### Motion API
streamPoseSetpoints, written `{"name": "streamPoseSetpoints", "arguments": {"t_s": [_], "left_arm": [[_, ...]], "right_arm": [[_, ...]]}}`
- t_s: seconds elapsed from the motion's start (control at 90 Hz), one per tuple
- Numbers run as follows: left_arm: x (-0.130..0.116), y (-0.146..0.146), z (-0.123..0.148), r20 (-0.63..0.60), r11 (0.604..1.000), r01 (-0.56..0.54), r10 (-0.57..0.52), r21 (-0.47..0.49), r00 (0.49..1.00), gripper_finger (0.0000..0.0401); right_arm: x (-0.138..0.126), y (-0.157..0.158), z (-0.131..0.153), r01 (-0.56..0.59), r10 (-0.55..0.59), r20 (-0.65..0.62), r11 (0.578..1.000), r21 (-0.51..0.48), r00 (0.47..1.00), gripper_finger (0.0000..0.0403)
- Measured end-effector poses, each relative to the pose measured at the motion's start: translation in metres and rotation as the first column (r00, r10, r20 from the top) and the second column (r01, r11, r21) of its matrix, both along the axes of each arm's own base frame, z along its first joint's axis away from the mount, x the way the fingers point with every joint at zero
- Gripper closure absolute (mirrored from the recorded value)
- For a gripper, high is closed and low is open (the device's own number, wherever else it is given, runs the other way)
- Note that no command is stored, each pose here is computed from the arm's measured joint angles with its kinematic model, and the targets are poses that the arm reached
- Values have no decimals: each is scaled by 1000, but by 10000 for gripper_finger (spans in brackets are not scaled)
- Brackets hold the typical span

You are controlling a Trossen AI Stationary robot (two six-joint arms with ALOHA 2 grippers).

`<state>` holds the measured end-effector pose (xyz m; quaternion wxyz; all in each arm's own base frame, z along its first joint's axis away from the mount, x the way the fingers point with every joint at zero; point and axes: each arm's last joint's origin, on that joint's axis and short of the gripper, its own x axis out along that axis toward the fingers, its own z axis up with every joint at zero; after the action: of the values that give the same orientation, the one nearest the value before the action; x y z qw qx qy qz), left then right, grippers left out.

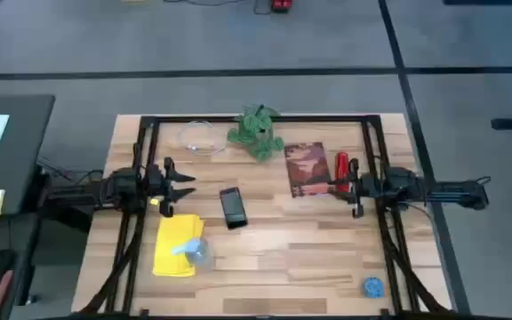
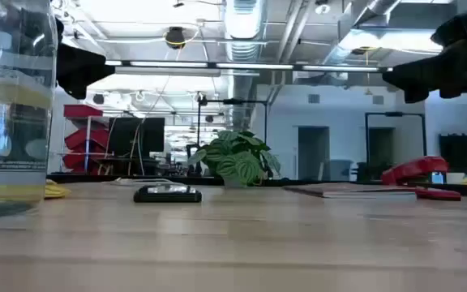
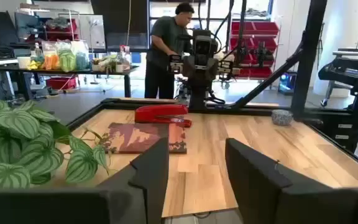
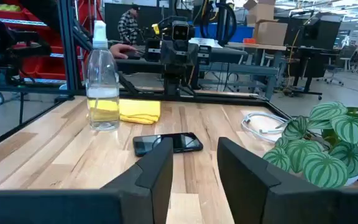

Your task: Apply microfiber cloth

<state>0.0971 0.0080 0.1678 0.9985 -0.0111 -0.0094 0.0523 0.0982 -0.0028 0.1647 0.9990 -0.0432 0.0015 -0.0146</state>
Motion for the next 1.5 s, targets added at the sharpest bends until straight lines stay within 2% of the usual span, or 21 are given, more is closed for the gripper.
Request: {"name": "streamPoseSetpoints", "arguments": {"t_s": [1.189,1.256,1.311,1.389,1.5], "left_arm": [[0,0,1,6,1000,-4,4,-4,1000,267],[0,0,3,36,998,-7,9,-56,999,267],[-1,0,9,115,985,19,1,-174,993,267],[-2,0,17,210,933,75,1,-353,978,267],[-3,0,23,258,859,127,6,-496,966,267]], "right_arm": [[0,0,0,0,0,0,1000,0,1000,290],[0,0,0,0,0,0,1000,0,1000,290],[0,0,0,0,0,0,1000,0,1000,290],[0,0,0,0,0,0,1000,0,1000,290],[0,0,0,0,0,0,1000,0,1000,290]]}}
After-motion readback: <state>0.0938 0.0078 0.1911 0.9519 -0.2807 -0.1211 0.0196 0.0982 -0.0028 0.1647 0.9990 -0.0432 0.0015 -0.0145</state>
